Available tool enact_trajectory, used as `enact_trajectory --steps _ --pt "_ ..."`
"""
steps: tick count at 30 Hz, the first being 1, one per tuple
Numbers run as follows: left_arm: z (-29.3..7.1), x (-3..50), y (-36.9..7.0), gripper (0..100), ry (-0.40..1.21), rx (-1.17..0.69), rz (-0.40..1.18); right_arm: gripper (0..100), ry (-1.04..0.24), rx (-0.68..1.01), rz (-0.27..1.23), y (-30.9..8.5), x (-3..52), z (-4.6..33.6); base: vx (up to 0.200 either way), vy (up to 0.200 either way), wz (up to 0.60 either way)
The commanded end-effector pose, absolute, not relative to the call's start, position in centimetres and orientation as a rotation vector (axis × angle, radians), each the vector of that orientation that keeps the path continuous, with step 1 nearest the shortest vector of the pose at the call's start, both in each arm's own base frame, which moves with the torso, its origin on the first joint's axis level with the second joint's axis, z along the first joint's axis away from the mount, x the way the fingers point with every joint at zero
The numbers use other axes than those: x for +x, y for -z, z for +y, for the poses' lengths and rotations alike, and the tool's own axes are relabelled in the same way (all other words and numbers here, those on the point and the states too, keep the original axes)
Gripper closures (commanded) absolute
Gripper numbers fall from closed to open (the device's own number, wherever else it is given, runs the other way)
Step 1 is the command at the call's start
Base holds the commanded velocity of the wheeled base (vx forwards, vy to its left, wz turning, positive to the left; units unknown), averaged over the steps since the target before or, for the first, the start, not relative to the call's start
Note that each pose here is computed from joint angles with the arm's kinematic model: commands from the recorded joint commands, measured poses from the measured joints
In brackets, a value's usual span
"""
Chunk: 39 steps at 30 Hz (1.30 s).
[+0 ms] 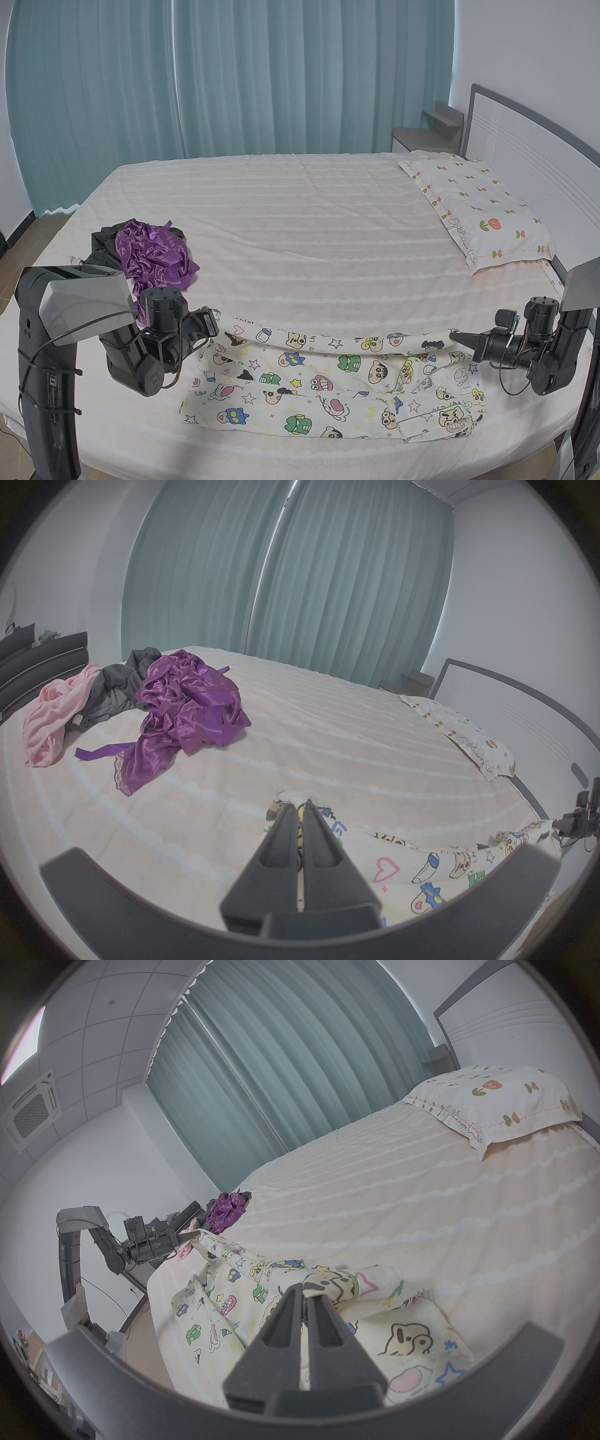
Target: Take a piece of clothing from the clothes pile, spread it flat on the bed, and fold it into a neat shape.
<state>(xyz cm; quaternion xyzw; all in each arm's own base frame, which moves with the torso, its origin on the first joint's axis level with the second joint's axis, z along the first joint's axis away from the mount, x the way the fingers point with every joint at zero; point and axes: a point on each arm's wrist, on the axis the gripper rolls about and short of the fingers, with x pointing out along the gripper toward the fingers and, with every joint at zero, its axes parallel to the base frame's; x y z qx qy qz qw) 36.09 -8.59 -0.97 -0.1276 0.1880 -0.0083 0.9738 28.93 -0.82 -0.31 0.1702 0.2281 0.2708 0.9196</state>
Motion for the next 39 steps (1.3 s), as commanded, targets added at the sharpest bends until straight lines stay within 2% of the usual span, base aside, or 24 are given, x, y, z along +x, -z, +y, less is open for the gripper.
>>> enact_trajectory --steps 1,8,21,22,39 --pt "-8.3 35.0 1.0 100 0.014 -0.255 0.397 100 -0.543 0.362 0.501 1.1 27.7 -1.0 0.000 0.000 0.00" --pt "-8.1 33.8 1.4 100 0.019 -0.254 0.404 100 -0.572 0.349 0.541 1.7 26.3 -0.9 0.000 0.000 0.00" --pt "-8.0 33.0 1.9 100 0.031 -0.258 0.430 100 -0.595 0.351 0.558 3.2 27.6 -0.3 0.000 0.000 0.00" --pt "-8.0 33.1 1.9 100 0.031 -0.258 0.428 0 -0.595 0.349 0.557 3.2 27.6 -0.3 0.000 0.000 0.00" --pt "-8.0 33.0 1.9 100 0.028 -0.263 0.431 0 -0.639 0.325 0.527 3.4 29.0 0.8 0.000 0.000 0.00"
